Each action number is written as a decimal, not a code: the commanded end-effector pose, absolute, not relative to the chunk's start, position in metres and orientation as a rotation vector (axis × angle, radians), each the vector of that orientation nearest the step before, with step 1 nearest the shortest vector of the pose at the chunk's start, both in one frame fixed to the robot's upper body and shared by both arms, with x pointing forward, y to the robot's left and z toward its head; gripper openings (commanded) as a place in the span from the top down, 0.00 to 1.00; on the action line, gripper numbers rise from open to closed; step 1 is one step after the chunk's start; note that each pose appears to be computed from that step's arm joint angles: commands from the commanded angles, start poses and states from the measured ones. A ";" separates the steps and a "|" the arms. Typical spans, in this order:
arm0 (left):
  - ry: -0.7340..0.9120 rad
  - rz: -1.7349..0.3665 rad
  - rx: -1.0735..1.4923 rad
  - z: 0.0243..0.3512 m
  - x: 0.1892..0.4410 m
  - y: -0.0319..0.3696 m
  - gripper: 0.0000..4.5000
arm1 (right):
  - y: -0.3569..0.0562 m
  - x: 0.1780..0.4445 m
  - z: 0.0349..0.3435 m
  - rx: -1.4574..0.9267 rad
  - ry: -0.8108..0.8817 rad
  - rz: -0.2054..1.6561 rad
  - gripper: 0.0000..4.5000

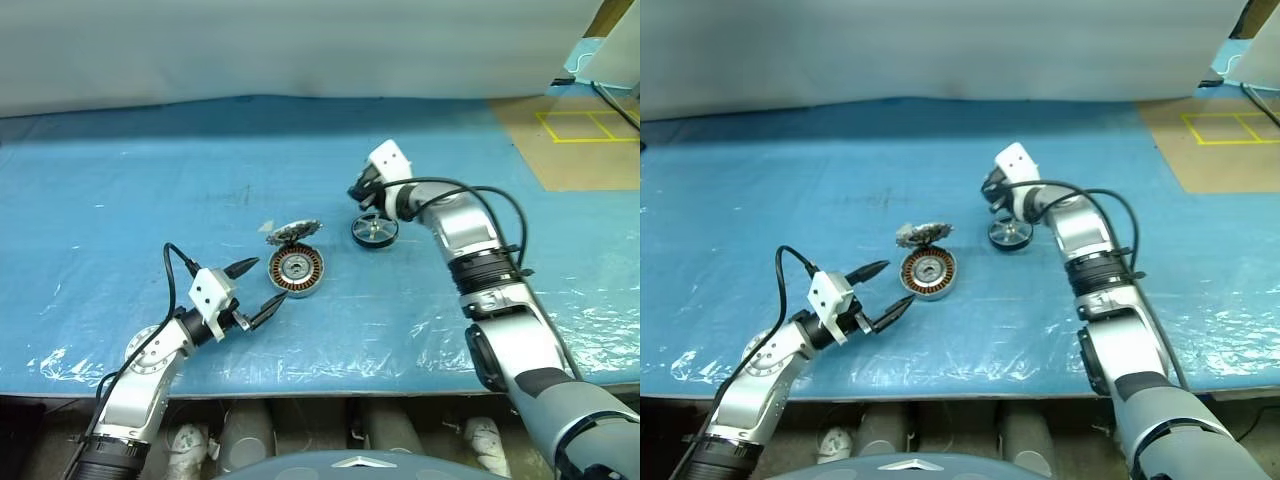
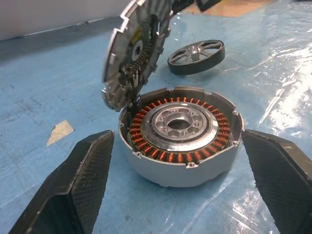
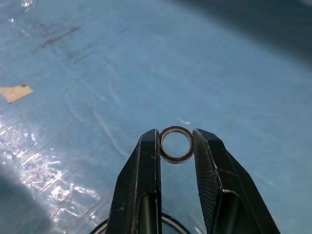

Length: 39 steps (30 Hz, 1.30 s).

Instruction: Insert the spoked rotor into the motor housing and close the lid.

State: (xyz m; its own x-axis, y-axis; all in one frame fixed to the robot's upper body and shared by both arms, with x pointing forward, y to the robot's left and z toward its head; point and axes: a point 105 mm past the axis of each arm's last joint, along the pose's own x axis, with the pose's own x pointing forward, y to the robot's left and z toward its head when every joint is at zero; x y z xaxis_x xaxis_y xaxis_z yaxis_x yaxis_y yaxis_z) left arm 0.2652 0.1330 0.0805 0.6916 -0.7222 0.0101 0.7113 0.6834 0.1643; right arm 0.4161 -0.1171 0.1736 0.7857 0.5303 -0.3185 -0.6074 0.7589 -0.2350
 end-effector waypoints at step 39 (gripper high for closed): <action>-0.102 -0.759 0.163 0.089 0.258 0.163 0.02 | -0.011 0.317 0.108 -0.328 0.176 1.171 0.88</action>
